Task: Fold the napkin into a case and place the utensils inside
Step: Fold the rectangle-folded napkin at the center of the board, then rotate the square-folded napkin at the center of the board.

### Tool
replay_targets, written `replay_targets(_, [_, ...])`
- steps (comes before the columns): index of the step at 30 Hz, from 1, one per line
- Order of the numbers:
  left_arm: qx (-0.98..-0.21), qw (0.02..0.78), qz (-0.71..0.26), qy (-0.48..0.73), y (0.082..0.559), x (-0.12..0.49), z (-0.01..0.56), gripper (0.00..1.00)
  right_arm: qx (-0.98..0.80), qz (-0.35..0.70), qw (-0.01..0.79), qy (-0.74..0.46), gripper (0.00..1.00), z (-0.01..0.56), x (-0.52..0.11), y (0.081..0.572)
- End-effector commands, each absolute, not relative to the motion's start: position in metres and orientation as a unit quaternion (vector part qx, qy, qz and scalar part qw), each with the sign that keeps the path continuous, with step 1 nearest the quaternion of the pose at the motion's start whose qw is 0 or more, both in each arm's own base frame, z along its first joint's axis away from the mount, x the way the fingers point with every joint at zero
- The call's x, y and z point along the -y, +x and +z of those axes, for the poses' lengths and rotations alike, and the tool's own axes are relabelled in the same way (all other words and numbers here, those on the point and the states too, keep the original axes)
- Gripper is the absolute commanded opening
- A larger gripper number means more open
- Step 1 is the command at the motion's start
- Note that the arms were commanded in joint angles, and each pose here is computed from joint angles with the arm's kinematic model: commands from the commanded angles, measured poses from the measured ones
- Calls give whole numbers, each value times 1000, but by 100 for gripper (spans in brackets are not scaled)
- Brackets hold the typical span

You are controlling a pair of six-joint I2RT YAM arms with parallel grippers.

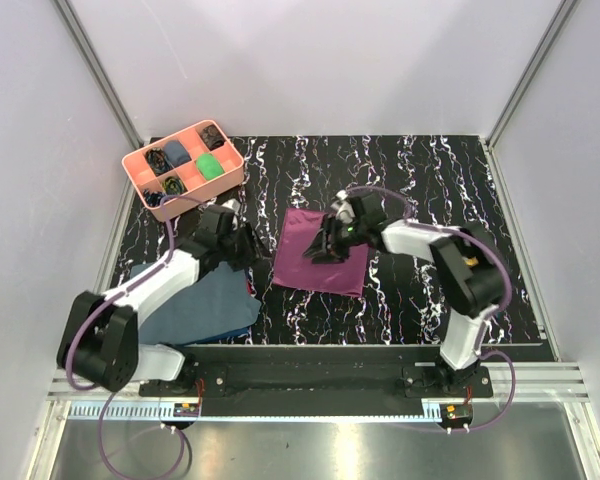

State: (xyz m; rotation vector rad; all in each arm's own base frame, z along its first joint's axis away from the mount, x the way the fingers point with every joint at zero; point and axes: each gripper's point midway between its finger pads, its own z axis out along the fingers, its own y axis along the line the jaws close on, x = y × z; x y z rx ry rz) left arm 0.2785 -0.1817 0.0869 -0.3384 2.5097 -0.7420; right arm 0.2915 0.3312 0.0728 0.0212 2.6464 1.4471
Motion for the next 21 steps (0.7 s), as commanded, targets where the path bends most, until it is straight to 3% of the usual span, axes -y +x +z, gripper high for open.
replay_targets(1, [-920,228,-310,-72,294,207,96,49,-906,406,120,9,51,83,-284,291])
replay_targets(6, [-933,216,-281,-69,317,211,75,50,-915,383,125,24,46,74,-262,278])
replay_targets(8, [-939,206,-268,-68,320,212,62,49,-917,382,109,33,35,63,-261,271])
replay_targets(11, [-947,187,-254,-59,321,219,44,48,-922,370,109,49,27,50,-255,271])
replay_targets(21, [-941,135,-307,-30,259,276,27,40,-935,295,133,144,26,13,-153,300])
